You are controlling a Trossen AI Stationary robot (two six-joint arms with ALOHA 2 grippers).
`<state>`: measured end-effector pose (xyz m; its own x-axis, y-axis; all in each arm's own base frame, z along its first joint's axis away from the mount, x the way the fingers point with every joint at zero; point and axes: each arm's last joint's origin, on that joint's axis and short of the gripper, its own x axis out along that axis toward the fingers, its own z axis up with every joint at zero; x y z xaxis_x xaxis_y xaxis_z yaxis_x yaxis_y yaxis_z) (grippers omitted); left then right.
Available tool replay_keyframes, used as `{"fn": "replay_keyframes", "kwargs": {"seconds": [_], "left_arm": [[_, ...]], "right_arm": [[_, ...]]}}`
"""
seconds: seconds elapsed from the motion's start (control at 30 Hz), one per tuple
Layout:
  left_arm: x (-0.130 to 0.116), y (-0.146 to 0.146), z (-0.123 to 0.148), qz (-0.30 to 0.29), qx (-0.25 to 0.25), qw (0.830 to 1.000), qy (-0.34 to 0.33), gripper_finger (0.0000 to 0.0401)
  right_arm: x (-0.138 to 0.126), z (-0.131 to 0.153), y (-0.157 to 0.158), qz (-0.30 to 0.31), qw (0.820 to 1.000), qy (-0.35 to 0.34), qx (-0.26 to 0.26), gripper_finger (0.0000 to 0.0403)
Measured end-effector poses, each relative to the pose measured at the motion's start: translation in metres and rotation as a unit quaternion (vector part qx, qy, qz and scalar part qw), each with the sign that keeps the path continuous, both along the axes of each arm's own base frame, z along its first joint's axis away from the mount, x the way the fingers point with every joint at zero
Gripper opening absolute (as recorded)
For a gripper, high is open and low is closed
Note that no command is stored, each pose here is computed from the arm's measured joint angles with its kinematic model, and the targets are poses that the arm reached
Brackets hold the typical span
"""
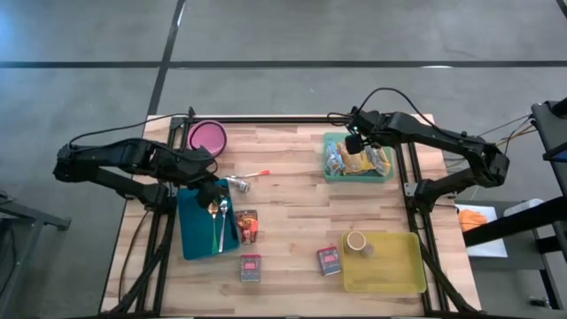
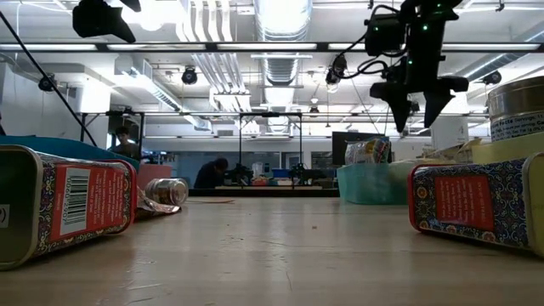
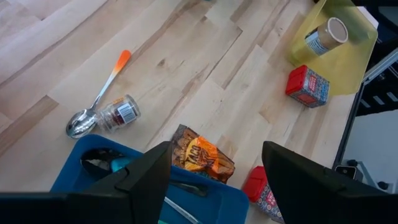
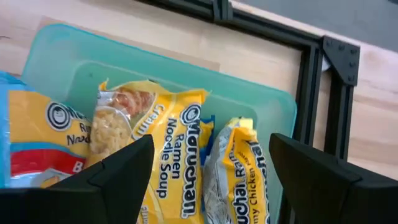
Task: Pick & Place Food Item
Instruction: Put the brown spice bottle into the yellow bin
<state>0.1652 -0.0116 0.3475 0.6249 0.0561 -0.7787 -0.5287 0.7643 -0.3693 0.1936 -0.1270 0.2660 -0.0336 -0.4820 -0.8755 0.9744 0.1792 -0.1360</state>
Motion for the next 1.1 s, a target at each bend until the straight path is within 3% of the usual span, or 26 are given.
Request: {"fn": "replay_keyframes", "kwargs": {"seconds": [0.2,0.5,0.73,0.87,1.1], "left_arm": [[0.000,0.000,0.000,0.009,-0.007,1.000,-0.001,0.0258],[0.000,0.000,0.000,0.017,-0.014,1.000,-0.002,0.0258],[0.012,-0.001,0.003,0.018,-0.017,0.999,-0.036,0.0258],[0.028,-0.001,-0.007,0.009,-0.011,1.000,-0.006,0.0258],[0.057,0.007,-0.027,-0.026,0.009,0.998,0.060,0.0258]], "right_arm": [[0.000,0.000,0.000,0.012,1.000,0.004,0.002,0.0315],[0.005,0.002,0.006,0.079,0.990,-0.075,0.091,0.0305],[-0.003,0.024,0.012,0.102,0.982,-0.145,0.058,0.0205],[-0.009,0.039,0.018,0.135,0.973,-0.184,0.025,0.0145],[-0.019,0.057,0.025,0.169,0.958,-0.232,-0.009,0.0106]]}}
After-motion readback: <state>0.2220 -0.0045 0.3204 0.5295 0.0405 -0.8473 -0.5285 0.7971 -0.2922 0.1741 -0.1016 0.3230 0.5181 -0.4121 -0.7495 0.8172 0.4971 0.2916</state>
